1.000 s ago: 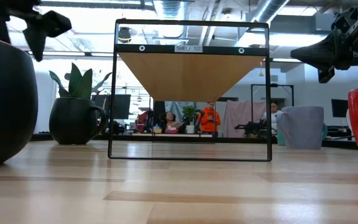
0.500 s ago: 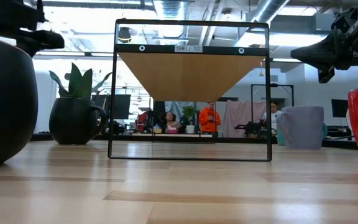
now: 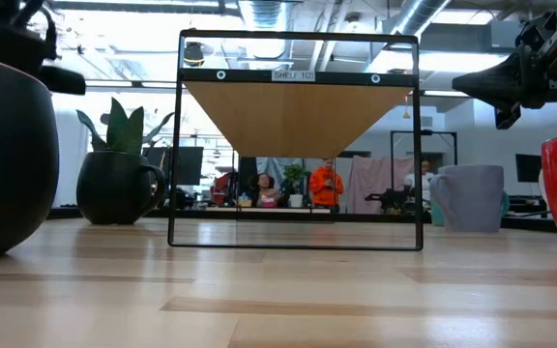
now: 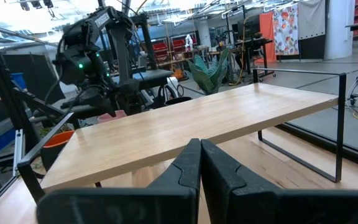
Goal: Place coffee mugs
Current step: Put the pink mug on the shelf
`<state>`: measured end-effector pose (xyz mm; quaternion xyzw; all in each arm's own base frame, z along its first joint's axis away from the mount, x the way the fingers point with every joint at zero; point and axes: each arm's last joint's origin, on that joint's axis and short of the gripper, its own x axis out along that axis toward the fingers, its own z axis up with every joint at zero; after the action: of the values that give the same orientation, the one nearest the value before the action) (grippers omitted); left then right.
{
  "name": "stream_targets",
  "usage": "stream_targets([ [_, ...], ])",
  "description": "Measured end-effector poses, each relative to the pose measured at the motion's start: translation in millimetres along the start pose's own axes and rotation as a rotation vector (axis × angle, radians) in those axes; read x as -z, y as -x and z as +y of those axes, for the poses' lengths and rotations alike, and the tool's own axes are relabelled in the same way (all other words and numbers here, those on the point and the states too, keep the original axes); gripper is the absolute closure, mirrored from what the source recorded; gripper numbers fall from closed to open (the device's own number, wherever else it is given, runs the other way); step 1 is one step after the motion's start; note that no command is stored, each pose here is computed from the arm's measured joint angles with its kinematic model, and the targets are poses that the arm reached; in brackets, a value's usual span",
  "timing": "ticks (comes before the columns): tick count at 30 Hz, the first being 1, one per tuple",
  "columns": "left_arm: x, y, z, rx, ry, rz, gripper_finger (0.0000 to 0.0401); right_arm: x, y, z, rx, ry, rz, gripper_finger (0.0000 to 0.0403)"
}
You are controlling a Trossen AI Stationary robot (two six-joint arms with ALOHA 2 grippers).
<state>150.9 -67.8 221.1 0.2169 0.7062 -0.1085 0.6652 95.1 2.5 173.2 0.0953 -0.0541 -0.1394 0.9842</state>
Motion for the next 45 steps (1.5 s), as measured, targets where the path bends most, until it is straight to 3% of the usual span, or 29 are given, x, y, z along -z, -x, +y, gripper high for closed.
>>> stream_targets([
  [45, -5.6, -5.9, -0.5, -0.009, 0.037, -0.027, 0.0193, 0.1, 0.0, -0.1, 0.001, 0.001, 0.0, 0.0365],
])
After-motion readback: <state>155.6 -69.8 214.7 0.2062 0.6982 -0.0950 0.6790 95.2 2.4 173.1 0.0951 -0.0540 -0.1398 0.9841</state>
